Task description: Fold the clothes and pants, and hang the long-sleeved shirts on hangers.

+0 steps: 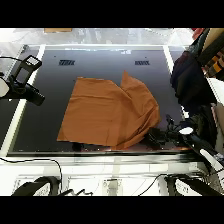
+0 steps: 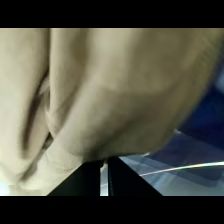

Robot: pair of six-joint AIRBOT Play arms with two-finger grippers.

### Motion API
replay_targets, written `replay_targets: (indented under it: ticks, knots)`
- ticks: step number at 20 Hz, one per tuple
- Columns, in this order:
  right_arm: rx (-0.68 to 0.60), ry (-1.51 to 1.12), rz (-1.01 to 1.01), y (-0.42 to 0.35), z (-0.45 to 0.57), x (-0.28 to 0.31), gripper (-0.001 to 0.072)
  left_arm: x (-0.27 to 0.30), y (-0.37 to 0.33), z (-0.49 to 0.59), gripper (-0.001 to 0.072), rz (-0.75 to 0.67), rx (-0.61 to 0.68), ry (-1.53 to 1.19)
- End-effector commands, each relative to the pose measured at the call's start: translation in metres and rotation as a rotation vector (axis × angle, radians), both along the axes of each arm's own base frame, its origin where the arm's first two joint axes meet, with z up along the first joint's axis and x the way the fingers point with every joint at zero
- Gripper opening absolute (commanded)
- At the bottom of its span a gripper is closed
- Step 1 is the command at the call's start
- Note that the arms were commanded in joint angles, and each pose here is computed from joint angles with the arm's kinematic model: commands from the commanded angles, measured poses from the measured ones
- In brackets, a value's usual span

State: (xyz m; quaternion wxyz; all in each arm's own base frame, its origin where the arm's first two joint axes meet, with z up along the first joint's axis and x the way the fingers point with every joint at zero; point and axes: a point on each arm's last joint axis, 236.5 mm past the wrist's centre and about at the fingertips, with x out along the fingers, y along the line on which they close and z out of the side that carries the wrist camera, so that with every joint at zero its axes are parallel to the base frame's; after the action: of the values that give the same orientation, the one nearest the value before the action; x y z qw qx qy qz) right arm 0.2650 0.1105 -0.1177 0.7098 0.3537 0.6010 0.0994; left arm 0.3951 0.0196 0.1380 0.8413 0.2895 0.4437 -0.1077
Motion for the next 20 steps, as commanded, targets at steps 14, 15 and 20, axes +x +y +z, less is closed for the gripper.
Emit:
replay_targets:
  ticks: [14,15,20]
  knots:
    - [-0.443,-0.098,0.373,-0.068,0.166,-0.044,0.0016,0.000,0.000,0.000,0.0010,0.001,0.000,0.000]
    - [-0.440,-0.067,0.389,-0.069,0.164,-0.052,0.0016,0.000,0.000,0.000,0.0010,0.001,0.000,0.000]
    - [-0.472,-0.109,0.359,-0.075,0.160,-0.039,0.0017,0.000,0.000,0.000,0.0010,0.001,0.000,-0.001]
